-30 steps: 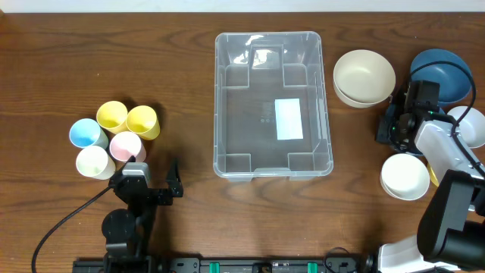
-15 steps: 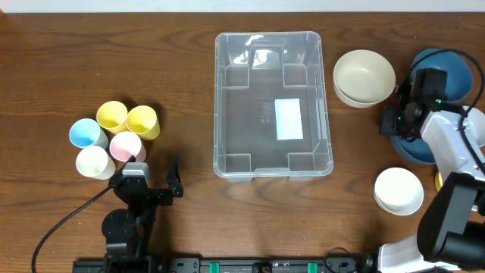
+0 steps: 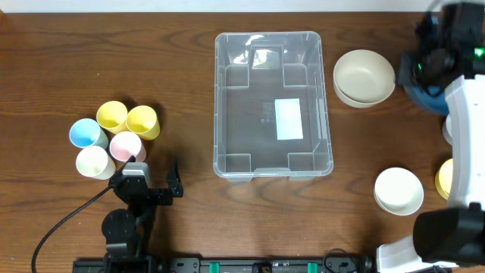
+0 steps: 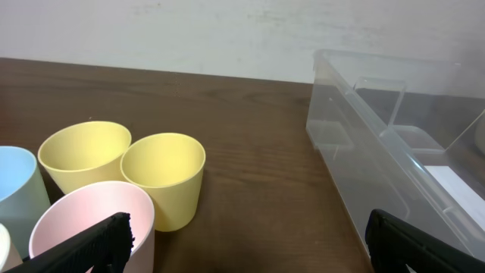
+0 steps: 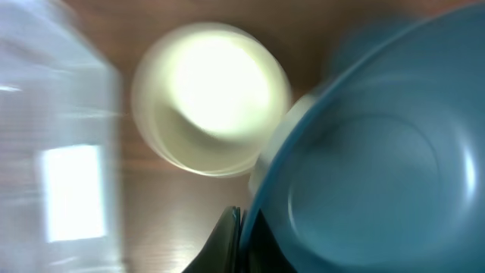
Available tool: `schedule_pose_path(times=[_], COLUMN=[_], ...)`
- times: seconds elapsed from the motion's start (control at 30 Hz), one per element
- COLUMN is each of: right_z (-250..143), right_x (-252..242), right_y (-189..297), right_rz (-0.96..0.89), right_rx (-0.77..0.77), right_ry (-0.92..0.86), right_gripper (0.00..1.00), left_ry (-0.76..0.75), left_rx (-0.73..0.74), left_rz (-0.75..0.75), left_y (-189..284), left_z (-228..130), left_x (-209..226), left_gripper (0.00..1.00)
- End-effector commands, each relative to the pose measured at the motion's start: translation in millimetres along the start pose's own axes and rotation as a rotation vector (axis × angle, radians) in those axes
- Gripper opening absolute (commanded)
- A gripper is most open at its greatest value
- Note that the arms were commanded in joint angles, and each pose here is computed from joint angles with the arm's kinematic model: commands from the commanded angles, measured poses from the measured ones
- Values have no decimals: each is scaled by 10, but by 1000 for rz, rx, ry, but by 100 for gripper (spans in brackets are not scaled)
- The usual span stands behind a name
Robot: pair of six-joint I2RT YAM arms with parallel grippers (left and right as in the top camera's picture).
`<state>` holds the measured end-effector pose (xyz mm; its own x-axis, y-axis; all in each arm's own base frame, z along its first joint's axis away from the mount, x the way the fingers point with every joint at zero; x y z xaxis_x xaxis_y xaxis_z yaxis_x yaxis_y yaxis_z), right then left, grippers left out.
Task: Pack container
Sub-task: 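Carry the teal bowl into the clear bin and release it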
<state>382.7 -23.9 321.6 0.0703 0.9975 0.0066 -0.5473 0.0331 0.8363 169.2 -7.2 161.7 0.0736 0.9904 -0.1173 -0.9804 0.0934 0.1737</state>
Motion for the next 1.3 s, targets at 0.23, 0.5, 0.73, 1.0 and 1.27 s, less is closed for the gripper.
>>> schedule_pose_path(times=[0.23,0.5,0.73,1.0,1.27], right_z=[62,-330,-650,-828,-934], right_x=[1953,2678,2942,2966,3020], right_y=[447,-298,-824,-1179,-1441], right_rz=[316,261,241,208,210], right_rx=[-201,-46,86,178,216], right_ry=[388,509,560,562,567], right_gripper=[1,1,1,1,3], left_ry=[-9,-9,-9,-9,-9], left_rx=[29,29,29,29,29], left_rz=[0,0,0,0,0], left_y=[-22,-22,-22,-22,-22], left_z=[-107,-107,-109,-109,-109], left_x=[15,15,15,15,15], left_gripper=[98,98,98,98,98])
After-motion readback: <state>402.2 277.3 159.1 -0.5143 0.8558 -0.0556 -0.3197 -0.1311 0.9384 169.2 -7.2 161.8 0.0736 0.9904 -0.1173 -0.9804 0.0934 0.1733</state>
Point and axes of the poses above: each gripper's point midway between its finger pads, its own y axis back along the fingers, its own x axis along the line the jaws close on, z = x × y, the point moved 7 cm from there along y, back along the fingers, and after that the axes turned 1 degree about -y, right-handed, at the moved point
